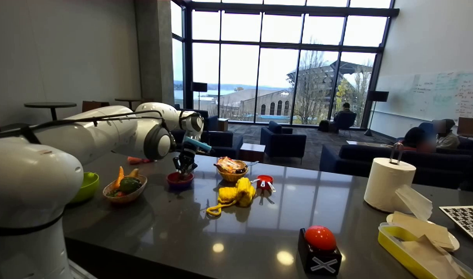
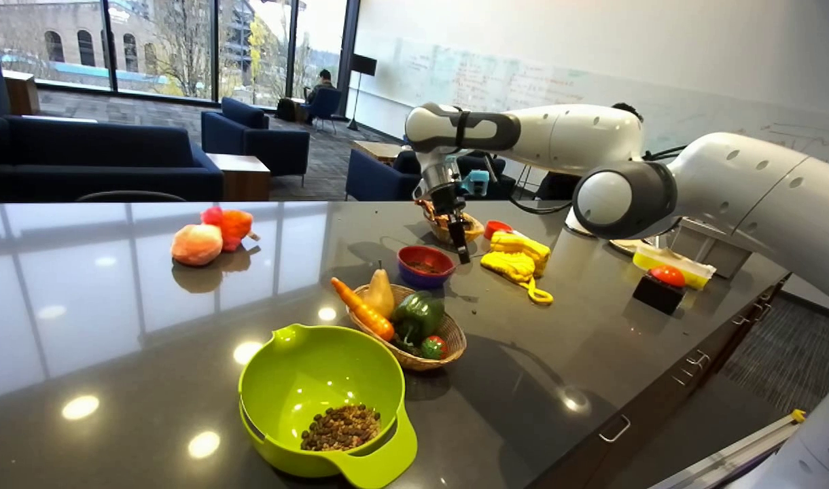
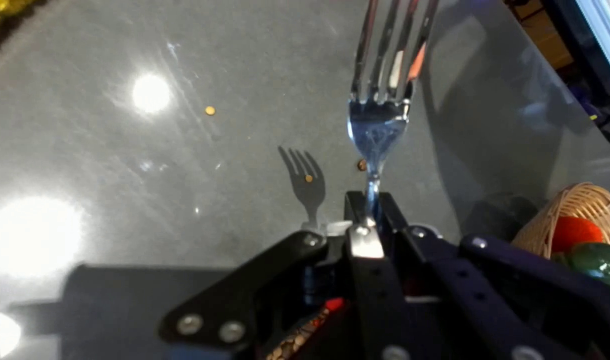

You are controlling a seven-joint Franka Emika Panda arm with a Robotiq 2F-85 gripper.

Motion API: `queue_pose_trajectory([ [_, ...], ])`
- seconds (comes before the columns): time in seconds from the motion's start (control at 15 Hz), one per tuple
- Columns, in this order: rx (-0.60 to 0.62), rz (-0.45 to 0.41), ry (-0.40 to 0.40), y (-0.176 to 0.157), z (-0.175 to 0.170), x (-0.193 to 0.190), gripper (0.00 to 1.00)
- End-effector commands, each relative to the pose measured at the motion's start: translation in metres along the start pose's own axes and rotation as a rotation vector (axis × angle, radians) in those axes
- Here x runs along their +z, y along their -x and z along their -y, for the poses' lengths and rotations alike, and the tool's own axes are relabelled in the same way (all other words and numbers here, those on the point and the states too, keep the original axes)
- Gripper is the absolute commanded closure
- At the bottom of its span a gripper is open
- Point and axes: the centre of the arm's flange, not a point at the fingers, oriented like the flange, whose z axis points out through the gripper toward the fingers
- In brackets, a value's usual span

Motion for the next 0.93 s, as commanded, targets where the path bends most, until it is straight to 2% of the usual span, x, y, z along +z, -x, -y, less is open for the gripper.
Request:
queue_pose_trajectory([
  [0.0,-0.067,0.059,0.045,0.013,0.015,0.009,0.98],
  [0.53,-0.121,0.125,0.124,0.002,0.014,-0.005,0.98],
  [0.87,-0.085,0.090,0.191,-0.022,0.021,-0.015,0.98],
])
